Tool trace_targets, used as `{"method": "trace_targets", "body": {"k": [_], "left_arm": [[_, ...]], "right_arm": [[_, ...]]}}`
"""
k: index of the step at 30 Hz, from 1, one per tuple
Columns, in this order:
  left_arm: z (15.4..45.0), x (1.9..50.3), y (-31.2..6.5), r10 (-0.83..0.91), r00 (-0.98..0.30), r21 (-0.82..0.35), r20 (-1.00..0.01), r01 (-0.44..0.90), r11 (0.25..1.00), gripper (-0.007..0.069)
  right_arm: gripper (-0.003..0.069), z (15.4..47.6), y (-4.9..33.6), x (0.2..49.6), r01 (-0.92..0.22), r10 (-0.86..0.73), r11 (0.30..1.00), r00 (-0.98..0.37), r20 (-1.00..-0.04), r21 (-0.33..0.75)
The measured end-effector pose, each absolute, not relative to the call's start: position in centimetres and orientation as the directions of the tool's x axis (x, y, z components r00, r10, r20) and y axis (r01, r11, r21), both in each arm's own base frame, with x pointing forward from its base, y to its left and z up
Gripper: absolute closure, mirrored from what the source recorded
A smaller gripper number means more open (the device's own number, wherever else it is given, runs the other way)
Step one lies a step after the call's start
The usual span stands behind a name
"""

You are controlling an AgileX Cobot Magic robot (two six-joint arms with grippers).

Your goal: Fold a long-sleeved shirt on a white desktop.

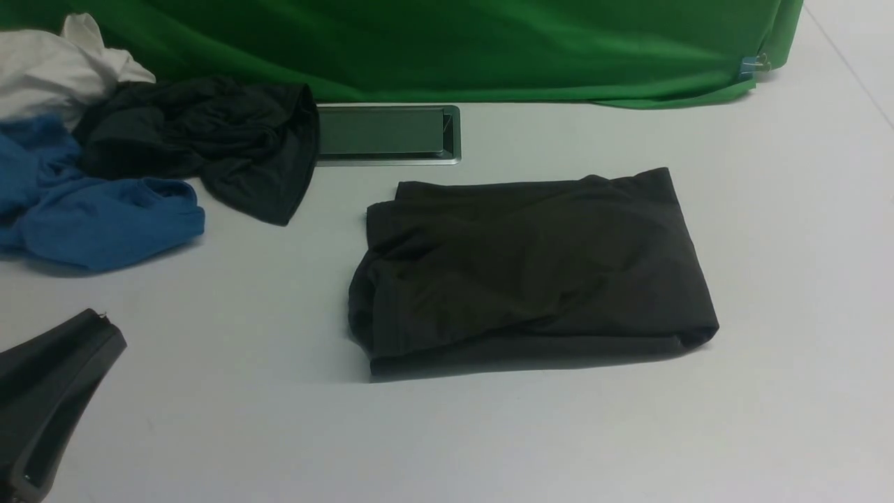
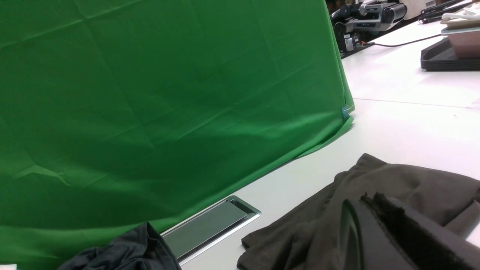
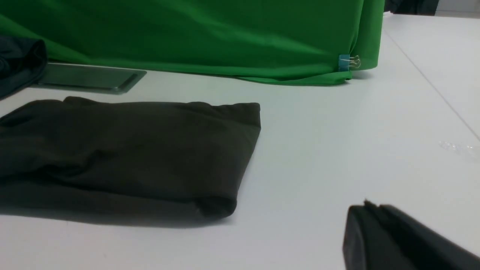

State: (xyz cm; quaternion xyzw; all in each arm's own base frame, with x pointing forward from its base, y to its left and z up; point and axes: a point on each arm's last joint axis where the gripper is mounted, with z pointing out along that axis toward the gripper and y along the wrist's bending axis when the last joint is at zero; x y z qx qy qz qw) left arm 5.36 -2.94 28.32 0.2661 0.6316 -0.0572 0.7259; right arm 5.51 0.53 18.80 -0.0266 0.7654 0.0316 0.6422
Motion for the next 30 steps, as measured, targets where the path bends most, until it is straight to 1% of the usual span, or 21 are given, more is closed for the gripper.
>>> {"method": "trace_targets", "body": {"k": [30], "left_arm": [[28.32,5.36,-2.94,0.254,0.196,0.315,-0.947,0.419,0.852,0.0606]], "right_arm": [[0.0568,18.82,0.53,5.51,-0.081,0.001,0.997,-0.172,-0.985,0.015]]}}
